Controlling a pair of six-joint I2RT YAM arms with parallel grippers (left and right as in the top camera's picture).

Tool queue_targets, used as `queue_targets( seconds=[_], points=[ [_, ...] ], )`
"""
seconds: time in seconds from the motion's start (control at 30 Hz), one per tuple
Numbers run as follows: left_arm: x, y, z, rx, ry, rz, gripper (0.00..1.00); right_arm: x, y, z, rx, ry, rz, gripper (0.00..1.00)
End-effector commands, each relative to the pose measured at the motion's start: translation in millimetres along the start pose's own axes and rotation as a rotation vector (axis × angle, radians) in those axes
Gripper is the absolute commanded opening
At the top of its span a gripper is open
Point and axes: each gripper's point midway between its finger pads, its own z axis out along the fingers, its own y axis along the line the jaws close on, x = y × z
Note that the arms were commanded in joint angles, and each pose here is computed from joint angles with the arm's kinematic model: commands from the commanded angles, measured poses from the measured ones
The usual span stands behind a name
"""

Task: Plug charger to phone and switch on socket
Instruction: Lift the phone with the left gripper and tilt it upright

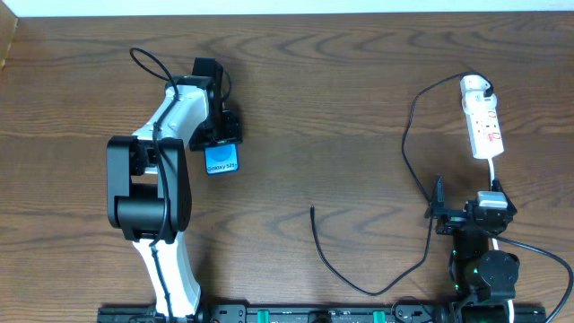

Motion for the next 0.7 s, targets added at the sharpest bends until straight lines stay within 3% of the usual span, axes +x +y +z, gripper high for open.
queue_targets(
  seconds=[0.0,0.33,0.67],
  points=[
    [-6,-1,-30,0.014,-0.068,0.008,0.19,0,2,0,-0.005,-0.002,0.014,0.99],
    [-18,-4,-92,0.056,-0.227,0.009,0.19,0,2,0,-0.005,-0.002,0.014,0.99],
    [-16,-7,-102,0.079,-0.240,0.010,0.19,0,2,0,-0.005,-0.002,0.014,0.99]
  ],
)
